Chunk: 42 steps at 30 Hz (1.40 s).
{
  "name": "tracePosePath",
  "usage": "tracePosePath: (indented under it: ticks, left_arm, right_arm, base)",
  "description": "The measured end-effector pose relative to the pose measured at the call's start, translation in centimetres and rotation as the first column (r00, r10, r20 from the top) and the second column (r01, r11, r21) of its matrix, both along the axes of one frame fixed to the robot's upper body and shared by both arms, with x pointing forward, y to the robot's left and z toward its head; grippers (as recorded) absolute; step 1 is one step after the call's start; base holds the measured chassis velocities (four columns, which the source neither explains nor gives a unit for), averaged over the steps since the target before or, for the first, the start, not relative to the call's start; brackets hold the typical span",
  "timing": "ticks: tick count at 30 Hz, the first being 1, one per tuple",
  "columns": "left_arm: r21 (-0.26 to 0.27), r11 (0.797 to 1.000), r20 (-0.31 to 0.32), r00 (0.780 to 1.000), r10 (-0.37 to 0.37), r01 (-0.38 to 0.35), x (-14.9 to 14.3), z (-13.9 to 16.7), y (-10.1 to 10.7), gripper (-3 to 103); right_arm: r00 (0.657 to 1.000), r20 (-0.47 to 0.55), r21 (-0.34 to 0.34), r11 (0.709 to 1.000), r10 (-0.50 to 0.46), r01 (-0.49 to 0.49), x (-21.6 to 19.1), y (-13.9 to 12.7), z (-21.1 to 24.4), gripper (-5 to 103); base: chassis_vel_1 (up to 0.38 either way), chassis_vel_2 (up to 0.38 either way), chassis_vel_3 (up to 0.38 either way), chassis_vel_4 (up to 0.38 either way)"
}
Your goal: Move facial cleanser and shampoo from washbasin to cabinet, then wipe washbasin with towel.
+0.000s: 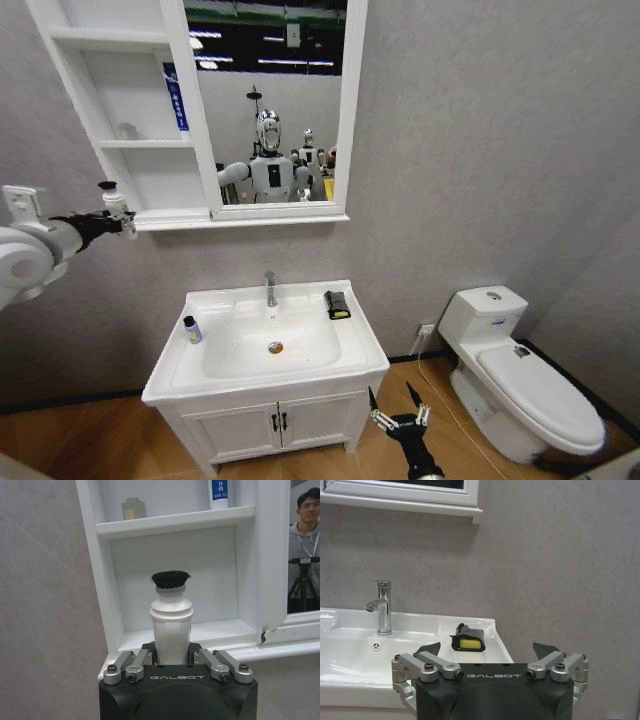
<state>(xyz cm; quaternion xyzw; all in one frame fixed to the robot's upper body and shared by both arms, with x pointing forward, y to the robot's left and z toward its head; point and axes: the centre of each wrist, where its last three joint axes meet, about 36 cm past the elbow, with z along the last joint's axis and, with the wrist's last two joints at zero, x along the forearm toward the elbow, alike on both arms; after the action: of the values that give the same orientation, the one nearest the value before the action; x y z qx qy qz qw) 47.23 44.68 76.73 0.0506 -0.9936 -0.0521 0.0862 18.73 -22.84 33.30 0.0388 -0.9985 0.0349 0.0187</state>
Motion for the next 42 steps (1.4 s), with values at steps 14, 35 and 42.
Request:
tracePosePath:
  ticks: [14,35,42]
  left_arm:
    - [-0.057,0.998,0.001,1.0,0.029,-0.029,7.8,0.5,-1.1,31]
    - [-0.02,0.99,0.012,0.991,0.136,-0.136,15.0,1.7,1.0,31]
    - [-0.031,0.987,-0.028,0.988,0.154,-0.155,16.3,1.3,1.0,31]
  right_arm:
    - [1.0,-0.002,-0.004,1.0,-0.014,0.014,0.3,-0.5,-0.5,100]
    - [0.997,-0.007,0.002,0.997,-0.073,0.073,1.9,-2.0,-0.8,100]
    - [0.996,-0.002,0.003,0.996,-0.084,0.084,2.7,-2.4,-0.6,100]
  base:
    - [0.0,0.0,0.0,0.0]
    - [0.0,0.0,0.0,0.0]
    - [0.0,0.0,0.0,0.0]
